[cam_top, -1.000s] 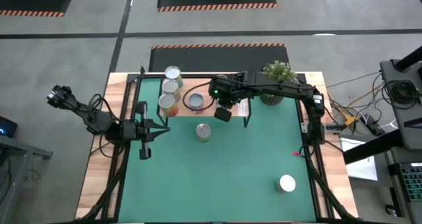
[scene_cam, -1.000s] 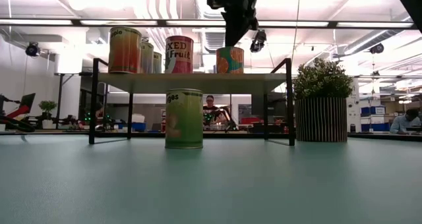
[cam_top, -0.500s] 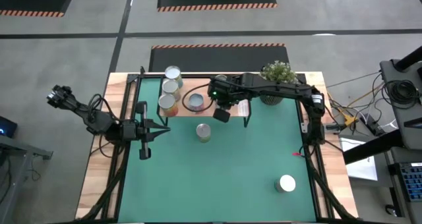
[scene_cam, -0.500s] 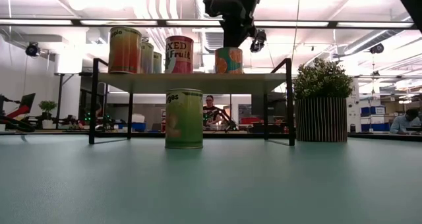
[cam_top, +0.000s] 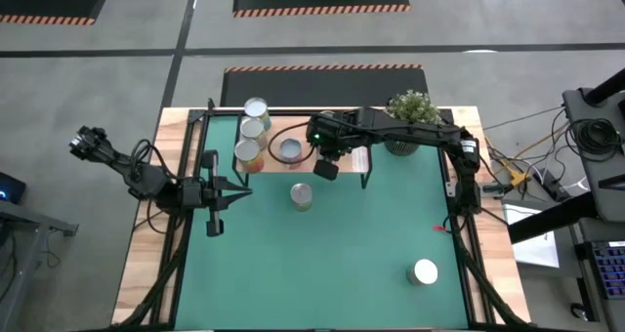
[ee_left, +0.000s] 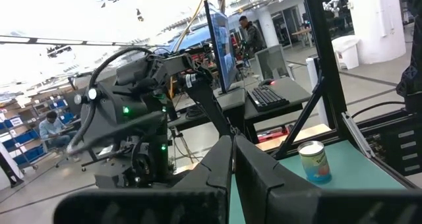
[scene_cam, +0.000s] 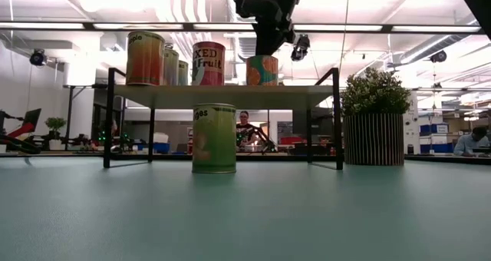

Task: Pick and place cans onto a shelf
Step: Adjust the small canned oranges, then put the canned tomatoes on the shelf

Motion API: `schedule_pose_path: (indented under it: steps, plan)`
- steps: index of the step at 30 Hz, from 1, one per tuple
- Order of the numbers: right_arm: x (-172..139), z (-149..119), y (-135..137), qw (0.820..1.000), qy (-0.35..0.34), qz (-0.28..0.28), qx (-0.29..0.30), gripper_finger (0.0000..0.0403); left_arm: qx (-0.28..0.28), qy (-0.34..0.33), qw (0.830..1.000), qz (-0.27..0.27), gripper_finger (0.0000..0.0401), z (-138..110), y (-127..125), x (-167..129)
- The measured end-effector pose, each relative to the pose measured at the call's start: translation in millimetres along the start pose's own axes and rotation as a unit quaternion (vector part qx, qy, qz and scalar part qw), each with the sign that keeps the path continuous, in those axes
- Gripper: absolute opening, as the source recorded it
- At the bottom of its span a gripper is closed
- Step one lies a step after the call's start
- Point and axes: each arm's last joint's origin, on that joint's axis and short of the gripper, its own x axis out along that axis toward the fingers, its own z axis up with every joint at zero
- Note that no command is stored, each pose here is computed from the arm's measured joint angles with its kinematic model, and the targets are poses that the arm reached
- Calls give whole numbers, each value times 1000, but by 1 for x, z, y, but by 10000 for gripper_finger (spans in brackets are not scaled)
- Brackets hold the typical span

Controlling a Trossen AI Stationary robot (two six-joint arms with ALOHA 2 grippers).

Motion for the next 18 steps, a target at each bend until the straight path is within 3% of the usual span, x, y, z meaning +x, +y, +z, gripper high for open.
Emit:
schedule_pose_path:
  steps: [18]
  plan:
    - [-37, 11, -14, 999, -49, -2, 4, 13, 0, 0, 1000, 0, 0, 0, 0, 0]
